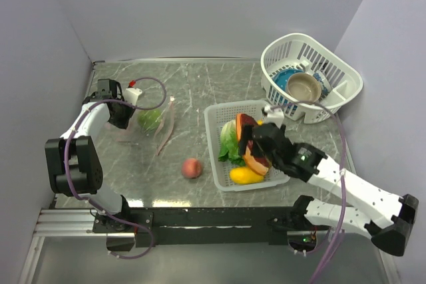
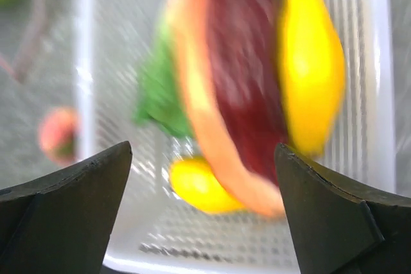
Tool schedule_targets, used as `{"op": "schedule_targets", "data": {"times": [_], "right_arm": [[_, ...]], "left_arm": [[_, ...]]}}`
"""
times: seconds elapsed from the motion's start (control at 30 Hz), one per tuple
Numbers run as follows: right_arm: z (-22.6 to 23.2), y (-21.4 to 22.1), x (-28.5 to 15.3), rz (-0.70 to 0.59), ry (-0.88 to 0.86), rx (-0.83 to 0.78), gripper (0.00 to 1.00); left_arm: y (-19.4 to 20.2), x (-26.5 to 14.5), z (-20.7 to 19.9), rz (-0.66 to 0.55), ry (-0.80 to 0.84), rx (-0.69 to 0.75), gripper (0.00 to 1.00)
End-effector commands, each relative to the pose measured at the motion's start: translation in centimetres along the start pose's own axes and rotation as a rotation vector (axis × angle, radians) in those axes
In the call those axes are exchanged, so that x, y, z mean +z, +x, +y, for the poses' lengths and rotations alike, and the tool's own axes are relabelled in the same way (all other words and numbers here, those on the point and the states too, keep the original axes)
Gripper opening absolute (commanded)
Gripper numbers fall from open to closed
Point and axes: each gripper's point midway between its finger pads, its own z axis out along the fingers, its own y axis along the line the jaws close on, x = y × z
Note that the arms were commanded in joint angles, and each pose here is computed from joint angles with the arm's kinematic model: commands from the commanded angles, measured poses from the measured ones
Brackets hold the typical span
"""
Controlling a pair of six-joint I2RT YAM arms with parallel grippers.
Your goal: Open the zip-top bag and remove the fake food
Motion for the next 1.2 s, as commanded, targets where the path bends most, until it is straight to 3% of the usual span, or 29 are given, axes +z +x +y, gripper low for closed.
{"op": "schedule_targets", "data": {"times": [0.0, 0.13, 0.17, 0.27, 0.3, 0.5, 0.67, 0.83, 1.17], "right_arm": [[2.7, -7.4, -0.8, -0.168, 0.013, -0.05, 1.0], [9.4, -7.3, -0.5, -0.174, -0.191, -0.172, 1.0], [12.3, -5.4, -1.1, -0.14, -0.294, -0.235, 1.0], [17.5, -0.3, -0.1, -0.014, -0.389, -0.393, 1.0], [18.2, 2.7, 1.8, 0.066, -0.358, -0.458, 1.0], [22.1, 9.5, 3.4, 0.157, -0.372, -0.567, 1.0], [21.8, 10.4, 5.6, 0.156, -0.281, -0.591, 1.0], [19.4, 9.8, 8.9, 0.104, 0.011, -0.654, 1.0], [18.1, 11.6, 12.4, 0.139, 0.093, -0.679, 1.0]], "left_arm": [[-1.1, -1.4, -0.4, -0.059, 0.0, 0.001, 0.01], [-0.8, -1.4, -0.3, -0.051, -0.012, 0.01, 0.01], [-0.7, -1.3, -0.3, -0.047, -0.013, 0.012, 0.01], [-0.6, -1.3, -0.2, -0.046, -0.012, 0.014, 0.01], [-0.6, -1.3, -0.3, -0.045, -0.01, 0.015, 0.01], [-0.7, -1.4, -0.4, -0.051, -0.004, 0.012, 0.01], [-0.7, -1.5, -0.5, -0.052, -0.005, 0.017, 0.01], [-0.7, -1.5, -0.6, -0.057, -0.001, 0.019, 0.01], [-0.3, -1.5, -0.5, -0.049, -0.008, 0.034, 0.01]]}}
